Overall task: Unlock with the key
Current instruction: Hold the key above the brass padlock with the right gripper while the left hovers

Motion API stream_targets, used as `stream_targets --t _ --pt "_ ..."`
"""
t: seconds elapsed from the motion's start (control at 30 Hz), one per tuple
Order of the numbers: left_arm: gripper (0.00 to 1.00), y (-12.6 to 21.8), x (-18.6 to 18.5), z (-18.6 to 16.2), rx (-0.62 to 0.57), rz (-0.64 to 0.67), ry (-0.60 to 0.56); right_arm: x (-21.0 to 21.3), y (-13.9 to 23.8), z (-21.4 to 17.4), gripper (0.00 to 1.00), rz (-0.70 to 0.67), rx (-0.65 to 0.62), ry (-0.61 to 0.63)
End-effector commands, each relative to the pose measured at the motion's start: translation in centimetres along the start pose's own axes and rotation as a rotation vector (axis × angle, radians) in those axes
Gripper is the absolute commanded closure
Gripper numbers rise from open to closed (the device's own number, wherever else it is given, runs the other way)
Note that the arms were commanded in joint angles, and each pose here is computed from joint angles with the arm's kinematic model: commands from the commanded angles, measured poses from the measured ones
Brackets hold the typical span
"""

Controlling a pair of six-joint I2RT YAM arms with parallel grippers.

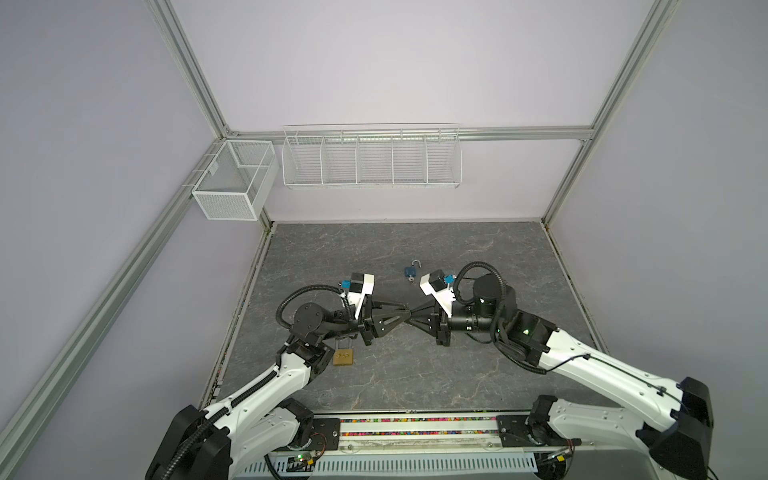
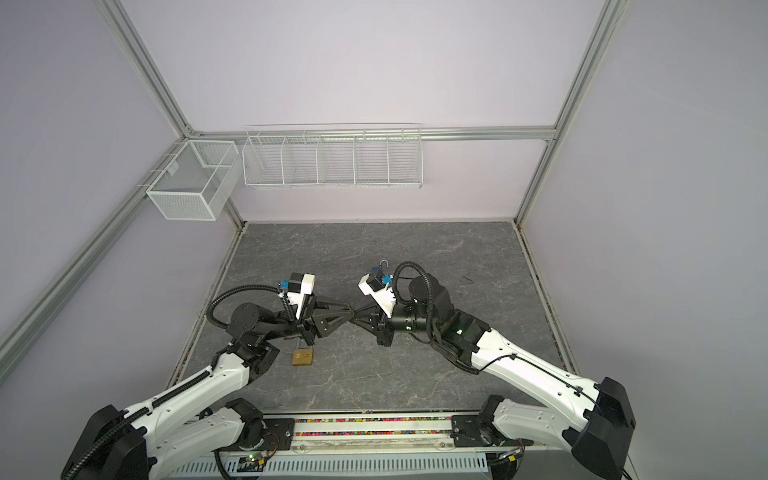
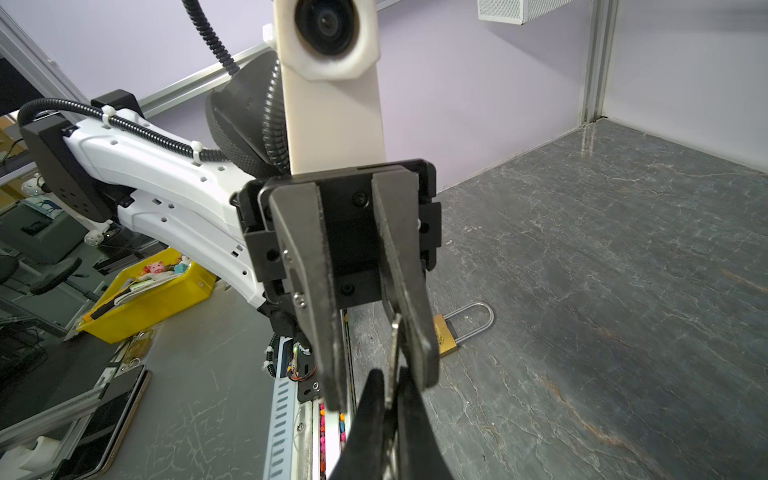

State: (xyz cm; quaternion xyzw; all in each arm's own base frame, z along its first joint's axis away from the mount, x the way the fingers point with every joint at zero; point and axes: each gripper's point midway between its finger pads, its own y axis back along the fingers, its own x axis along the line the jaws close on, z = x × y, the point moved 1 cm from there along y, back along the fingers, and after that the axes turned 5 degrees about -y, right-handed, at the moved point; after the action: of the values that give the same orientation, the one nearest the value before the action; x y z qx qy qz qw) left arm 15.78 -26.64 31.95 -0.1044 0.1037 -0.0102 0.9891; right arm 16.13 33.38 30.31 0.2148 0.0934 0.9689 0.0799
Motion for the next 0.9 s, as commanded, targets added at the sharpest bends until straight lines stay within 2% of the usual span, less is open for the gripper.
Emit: stream_targets --t 0.0,0.2,0.37,0.43,0.5,0.53,0.6,0.73,0.87 --pt "0.83 -0.4 -0.8 1.3 -0.009 -0.051 -0.034 0.4 0.0 1.1 0.93 0.017 -0.020 0.034" --pt "1.00 -0.6 -0.8 1.2 0.008 -0.066 -0.027 0.2 0.2 1.3 0.91 -0.006 -0.029 0.035" --pt "1.00 -0.7 -0.1 1.1 0.017 -0.035 0.004 -0.6 0.5 1.3 0.86 -0.052 -0.046 0.028" --pt "1.00 -0.8 0.2 1.2 0.020 -0.019 0.006 -0.9 0.7 1.1 0.76 -0.077 -0.047 0.023" --pt "1.00 -0.8 0.7 1.1 0.029 0.017 0.012 -1.5 1.0 0.8 0.61 -0.118 -0.046 0.016" --pt "1.00 -0.8 1.4 1.0 0.041 0.061 0.032 -2.0 1.3 0.5 0.51 -0.152 -0.041 0.008" --pt "1.00 -0.6 3.0 0.7 0.074 0.170 0.083 -3.1 1.9 -0.6 0.41 -0.225 -0.018 -0.002" --pt "1.00 0.0 5.9 0.3 0.111 0.357 0.178 -6.0 4.4 -3.4 0.36 -0.437 0.033 -0.041" --pt "1.00 0.6 6.6 0.3 0.041 0.411 0.236 -6.3 6.3 -4.0 0.37 -0.501 0.014 -0.041"
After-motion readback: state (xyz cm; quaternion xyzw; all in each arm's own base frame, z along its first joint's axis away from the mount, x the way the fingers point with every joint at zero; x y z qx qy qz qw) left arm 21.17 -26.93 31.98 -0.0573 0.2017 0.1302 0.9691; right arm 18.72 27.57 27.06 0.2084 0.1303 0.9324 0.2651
